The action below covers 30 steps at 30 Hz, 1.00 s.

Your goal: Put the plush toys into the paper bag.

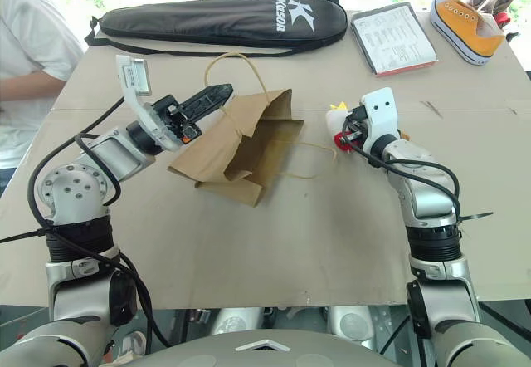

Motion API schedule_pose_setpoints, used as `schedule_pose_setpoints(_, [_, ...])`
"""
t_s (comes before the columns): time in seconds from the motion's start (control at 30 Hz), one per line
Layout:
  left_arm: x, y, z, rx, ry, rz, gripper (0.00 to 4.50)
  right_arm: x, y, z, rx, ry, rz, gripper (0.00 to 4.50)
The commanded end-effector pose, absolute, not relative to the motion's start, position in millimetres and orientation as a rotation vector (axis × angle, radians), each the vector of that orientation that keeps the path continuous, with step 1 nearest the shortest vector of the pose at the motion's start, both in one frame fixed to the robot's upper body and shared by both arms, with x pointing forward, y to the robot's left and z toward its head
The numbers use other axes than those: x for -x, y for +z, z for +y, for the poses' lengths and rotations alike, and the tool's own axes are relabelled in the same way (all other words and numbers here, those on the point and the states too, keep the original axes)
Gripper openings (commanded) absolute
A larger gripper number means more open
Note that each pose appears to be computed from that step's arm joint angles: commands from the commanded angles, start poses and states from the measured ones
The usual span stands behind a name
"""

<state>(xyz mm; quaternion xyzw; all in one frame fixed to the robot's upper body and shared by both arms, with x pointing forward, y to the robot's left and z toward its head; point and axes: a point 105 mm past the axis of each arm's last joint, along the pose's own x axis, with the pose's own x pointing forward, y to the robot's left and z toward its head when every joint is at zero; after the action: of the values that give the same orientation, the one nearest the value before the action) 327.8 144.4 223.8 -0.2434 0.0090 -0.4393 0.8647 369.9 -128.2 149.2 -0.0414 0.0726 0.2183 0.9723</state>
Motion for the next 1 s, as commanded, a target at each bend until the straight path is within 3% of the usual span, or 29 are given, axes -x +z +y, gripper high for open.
schedule_pose_setpoints(0.03, [-324.3,236.2,143.9,0.482,-0.948,-0.034,0.0,-360.3,180.9,-128.8,0.057,0.475,0.046,0.01])
schedule_pose_setpoints(0.23, [-328.0,237.6,144.1,0.471,-0.947,-0.044,0.0,-358.1,171.4,-124.2,0.057,0.509,0.123,0.01])
schedule_pose_setpoints(0.27, [-328.3,237.7,143.5,0.469,-0.946,-0.045,0.0,-358.2,169.4,-121.4,0.069,0.521,0.133,0.25])
schedule_pose_setpoints(0.4, [-326.7,236.8,141.8,0.468,-0.95,-0.047,0.0,-386.5,152.3,-126.1,0.107,0.365,0.164,1.77])
schedule_pose_setpoints(0.5, [-326.8,237.3,142.8,0.469,-0.95,-0.049,0.0,-394.6,134.5,-123.6,0.111,0.339,0.238,3.35])
schedule_pose_setpoints(0.67, [-326.8,237.4,143.6,0.467,-0.941,-0.053,0.0,-396.3,112.3,-121.6,0.166,0.362,0.315,3.35])
schedule_pose_setpoints(0.83, [-326.9,238.8,145.0,0.454,-0.921,-0.068,0.0,-395.4,120.1,-124.4,0.207,0.369,0.255,0.8])
schedule_pose_setpoints(0.87, [-326.6,239.4,145.7,0.453,-0.915,-0.077,0.0,-393.9,124.1,-125.7,0.203,0.367,0.233,0.8])
schedule_pose_setpoints(0.9, [-326.1,239.8,146.1,0.453,-0.911,-0.083,0.0,-392.6,126.7,-126.6,0.199,0.366,0.218,0.36])
schedule_pose_setpoints(1.0, [-323.7,242.2,145.1,0.398,-0.885,-0.161,0.0,-382.1,167.8,-128.5,0.005,0.409,0.054,0.02])
